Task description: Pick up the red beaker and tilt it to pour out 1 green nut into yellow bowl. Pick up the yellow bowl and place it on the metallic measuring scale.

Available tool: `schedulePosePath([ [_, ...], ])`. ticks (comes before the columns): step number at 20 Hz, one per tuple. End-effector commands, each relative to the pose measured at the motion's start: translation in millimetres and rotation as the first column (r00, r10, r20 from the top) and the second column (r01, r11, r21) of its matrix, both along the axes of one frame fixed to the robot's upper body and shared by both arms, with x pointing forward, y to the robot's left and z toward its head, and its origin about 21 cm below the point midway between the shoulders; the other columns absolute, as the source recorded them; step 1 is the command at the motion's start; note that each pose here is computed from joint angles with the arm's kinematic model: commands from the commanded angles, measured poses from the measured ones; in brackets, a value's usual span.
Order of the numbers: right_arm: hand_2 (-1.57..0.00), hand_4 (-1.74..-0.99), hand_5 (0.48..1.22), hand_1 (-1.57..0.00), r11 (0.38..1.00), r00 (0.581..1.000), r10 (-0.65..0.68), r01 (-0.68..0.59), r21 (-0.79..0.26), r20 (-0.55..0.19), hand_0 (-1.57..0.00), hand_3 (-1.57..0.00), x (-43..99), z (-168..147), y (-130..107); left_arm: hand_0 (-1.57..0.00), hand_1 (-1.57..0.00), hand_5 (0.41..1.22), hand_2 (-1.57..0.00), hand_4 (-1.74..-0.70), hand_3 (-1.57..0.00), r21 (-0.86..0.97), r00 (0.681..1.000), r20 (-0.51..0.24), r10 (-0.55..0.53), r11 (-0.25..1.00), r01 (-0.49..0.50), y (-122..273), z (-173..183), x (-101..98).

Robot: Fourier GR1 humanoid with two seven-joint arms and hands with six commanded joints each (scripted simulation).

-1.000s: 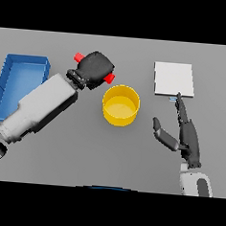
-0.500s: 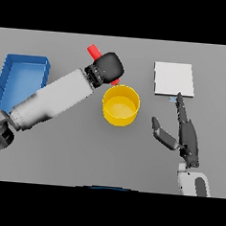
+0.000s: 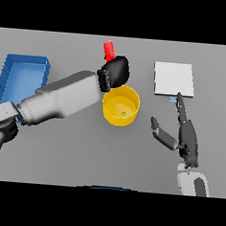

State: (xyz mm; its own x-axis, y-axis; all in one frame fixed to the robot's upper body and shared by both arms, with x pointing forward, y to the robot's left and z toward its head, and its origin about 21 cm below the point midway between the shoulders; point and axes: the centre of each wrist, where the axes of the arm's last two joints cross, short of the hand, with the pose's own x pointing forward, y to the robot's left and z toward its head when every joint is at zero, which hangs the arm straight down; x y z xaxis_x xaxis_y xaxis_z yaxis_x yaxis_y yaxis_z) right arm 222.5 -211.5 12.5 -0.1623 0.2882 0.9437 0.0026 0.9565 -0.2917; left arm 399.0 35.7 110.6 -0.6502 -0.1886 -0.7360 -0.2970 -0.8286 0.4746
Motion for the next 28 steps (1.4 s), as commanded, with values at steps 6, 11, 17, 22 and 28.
schedulePosePath([
  [6, 0.00, -1.155, 0.637, 0.00, 1.000, 1.000, -0.005, 0.005, -0.025, -0.006, 0.00, 0.00, -3.5, -4.3, -2.5, -1.57, -1.57, 1.221, -1.57, -1.72, -1.57, 0.120, 0.994, 0.075, -0.084, 0.990, 0.074, -16.4, 0.7, -3.7],
  [11, 0.00, -1.153, 0.636, 0.00, 1.000, 1.000, -0.004, 0.004, 0.009, 0.007, 0.00, 0.00, -3.8, -2.2, -1.7, -1.57, -1.57, 1.221, -1.57, -1.72, -1.57, 0.189, 0.986, 0.113, -0.125, 0.977, 0.102, -26.6, 28.7, 3.9],
  [17, 0.00, -1.160, 0.660, 0.00, 1.000, 0.999, 0.018, -0.018, -0.008, 0.031, 0.00, 0.00, -3.8, -4.2, 2.6, -1.57, -1.57, 1.221, -1.57, -1.73, -1.18, 0.080, 0.953, 0.298, -0.049, 0.996, 0.027, -10.1, 121.6, 39.0],
  [22, 0.00, -1.152, 0.652, 0.00, 1.000, 0.999, 0.022, -0.022, -0.007, 0.027, 0.00, 0.00, 2.0, -2.4, 3.2, -1.57, -1.57, 1.221, -1.57, -1.73, -1.44, -0.400, 0.917, 0.248, 0.313, 0.895, -0.197, 40.8, 206.2, 67.6],
  [28, 0.00, -1.110, 0.623, 0.00, 0.999, 0.998, 0.036, -0.037, 0.019, 0.047, 0.00, 0.00, 5.9, -1.1, 8.5, -1.57, -1.57, 1.221, -1.57, -1.74, -1.43, -0.869, 0.784, -0.188, 0.592, 0.273, -0.414, 165.7, 227.4, 87.5],
])
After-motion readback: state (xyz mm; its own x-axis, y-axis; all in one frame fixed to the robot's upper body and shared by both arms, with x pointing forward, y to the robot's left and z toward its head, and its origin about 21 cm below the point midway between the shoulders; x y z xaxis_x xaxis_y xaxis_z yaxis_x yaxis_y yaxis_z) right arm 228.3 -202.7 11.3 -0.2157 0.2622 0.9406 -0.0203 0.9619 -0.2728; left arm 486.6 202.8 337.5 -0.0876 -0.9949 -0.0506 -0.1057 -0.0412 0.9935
